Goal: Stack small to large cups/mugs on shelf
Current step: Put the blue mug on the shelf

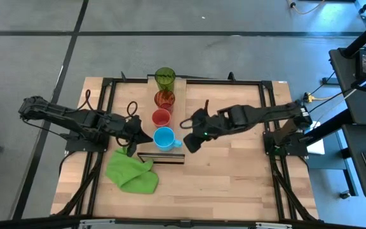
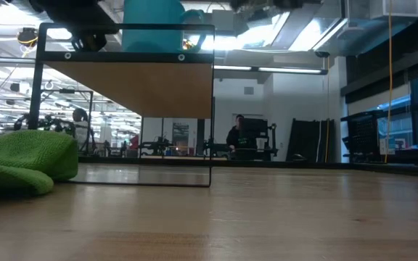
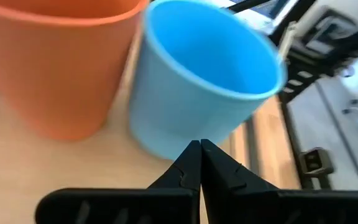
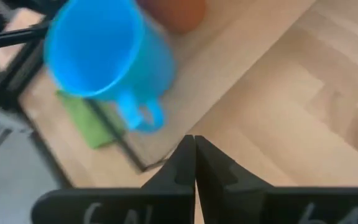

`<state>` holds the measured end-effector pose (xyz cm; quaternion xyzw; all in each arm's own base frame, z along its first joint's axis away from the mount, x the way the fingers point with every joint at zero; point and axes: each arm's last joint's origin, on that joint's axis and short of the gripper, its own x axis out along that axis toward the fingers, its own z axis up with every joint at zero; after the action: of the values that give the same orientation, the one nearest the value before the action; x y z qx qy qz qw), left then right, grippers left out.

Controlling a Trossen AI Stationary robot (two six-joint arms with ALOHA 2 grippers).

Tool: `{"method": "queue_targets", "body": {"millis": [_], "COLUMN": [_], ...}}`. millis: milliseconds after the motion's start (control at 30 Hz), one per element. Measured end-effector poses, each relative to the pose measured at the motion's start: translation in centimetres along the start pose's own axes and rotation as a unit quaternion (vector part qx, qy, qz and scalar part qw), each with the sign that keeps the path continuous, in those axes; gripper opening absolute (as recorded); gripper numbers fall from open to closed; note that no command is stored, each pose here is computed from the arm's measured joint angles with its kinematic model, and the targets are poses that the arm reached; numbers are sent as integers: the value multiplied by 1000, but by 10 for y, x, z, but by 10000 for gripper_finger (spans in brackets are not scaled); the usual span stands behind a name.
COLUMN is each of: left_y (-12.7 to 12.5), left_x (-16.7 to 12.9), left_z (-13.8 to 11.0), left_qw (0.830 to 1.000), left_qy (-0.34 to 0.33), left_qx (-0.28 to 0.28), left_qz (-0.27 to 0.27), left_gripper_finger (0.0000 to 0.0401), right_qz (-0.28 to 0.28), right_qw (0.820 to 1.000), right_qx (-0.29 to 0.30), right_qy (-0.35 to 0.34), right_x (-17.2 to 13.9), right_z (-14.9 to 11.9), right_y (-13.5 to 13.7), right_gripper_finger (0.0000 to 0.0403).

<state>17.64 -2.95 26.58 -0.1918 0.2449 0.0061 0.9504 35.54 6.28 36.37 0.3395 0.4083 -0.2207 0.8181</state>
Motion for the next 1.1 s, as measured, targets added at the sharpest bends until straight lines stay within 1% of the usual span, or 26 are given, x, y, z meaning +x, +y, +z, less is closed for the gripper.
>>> {"method": "queue_targets", "body": {"millis": [100, 200, 333, 500, 733, 833, 933, 1100], "left_y": [3, 6, 6, 6, 6, 6, 6, 7], "left_x": [0, 0, -1, -3, -7, -8, -8, -8], "left_z": [-3, -5, -5, -4, -3, -3, -3, -4], "left_qw": [999, 998, 998, 998, 998, 998, 998, 998], "left_qy": [5, 9, 10, 3, -4, -10, -9, -4], "left_qx": [2, 5, 5, 3, 3, 3, 3, 2], "left_qz": [35, 61, 62, 60, 61, 66, 67, 69], "left_gripper_finger": [0, 0, 0, 0, 0, 0, 0, 0], "right_qz": [-14, -11, 17, 59, 66, 85, 92, 85], "right_qw": [1000, 1000, 1000, 998, 997, 996, 995, 995], "right_qx": [-2, -8, -19, -31, -34, -32, -32, -34], "right_qy": [0, -3, 15, 18, 20, 23, 34, 27], "right_x": [13, 25, 44, 60, 62, 69, 80, 79], "right_z": [9, 18, 26, 32, 33, 36, 35, 35], "right_y": [-5, -7, -5, 1, 1, 3, 5, 4], "right_gripper_finger": [2, 2, 1, 1, 0, 0, 0, 0]}}
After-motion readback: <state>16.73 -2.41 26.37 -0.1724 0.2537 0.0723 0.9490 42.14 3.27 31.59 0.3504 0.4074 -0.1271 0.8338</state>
